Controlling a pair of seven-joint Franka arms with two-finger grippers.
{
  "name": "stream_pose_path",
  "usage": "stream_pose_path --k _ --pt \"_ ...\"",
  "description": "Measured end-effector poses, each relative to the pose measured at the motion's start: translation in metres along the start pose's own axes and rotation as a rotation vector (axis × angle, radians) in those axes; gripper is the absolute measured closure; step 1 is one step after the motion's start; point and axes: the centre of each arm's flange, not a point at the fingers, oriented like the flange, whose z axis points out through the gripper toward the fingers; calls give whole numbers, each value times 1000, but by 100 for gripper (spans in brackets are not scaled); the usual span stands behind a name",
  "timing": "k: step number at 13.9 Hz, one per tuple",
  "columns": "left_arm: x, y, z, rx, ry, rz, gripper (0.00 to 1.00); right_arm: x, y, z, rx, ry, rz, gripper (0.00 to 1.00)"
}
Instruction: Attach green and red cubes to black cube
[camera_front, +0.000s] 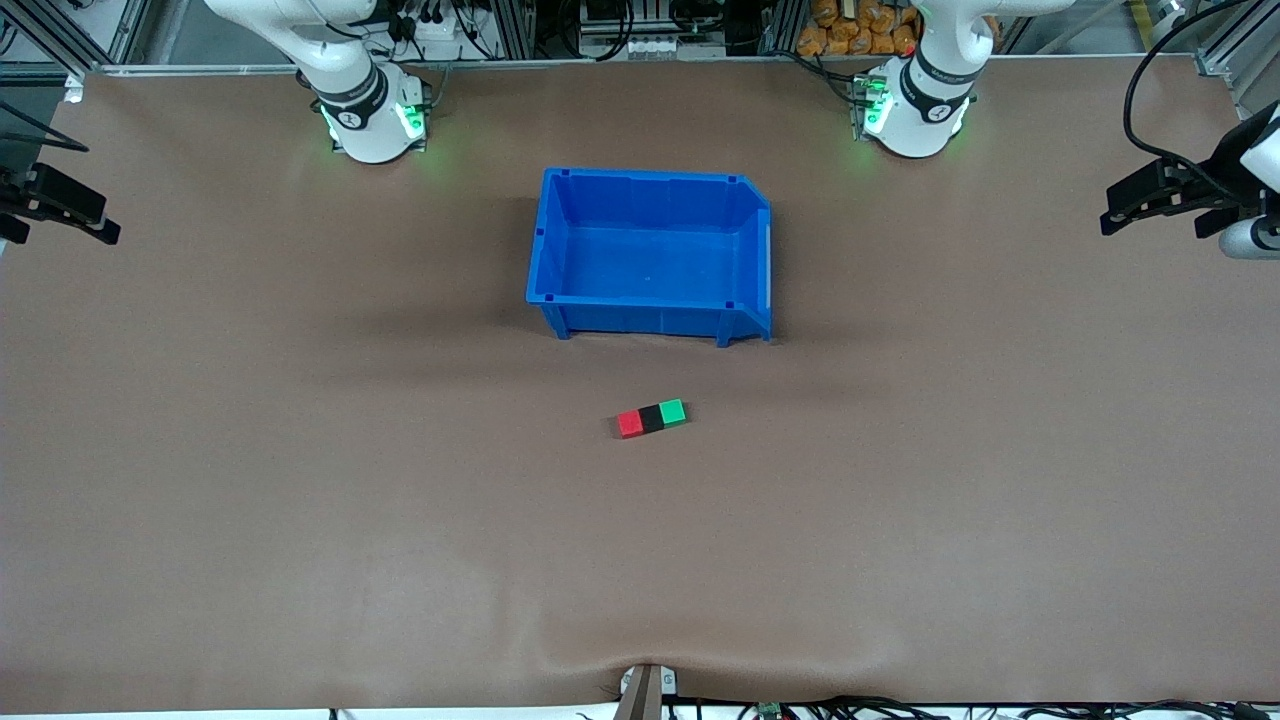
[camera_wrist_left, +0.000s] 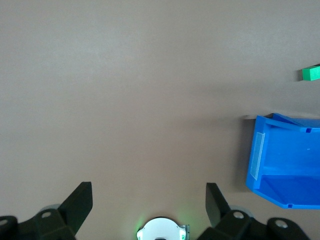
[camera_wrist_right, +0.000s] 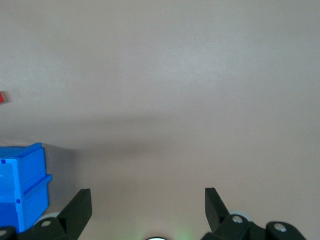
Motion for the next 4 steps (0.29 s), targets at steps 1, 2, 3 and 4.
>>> stream_pose_path --k 1,2,3,4 --pt "0 0 0 0 0 0 0 0 0 0 0 0 0 0" --pt "0 0 0 0 -1 1 0 0 0 0 0 0 0 0" --pt "0 1 0 0 -1 3 0 0 0 0 0 0 0 0" --pt "0 3 0 0 -1 5 0 0 0 0 0 0 0 0"
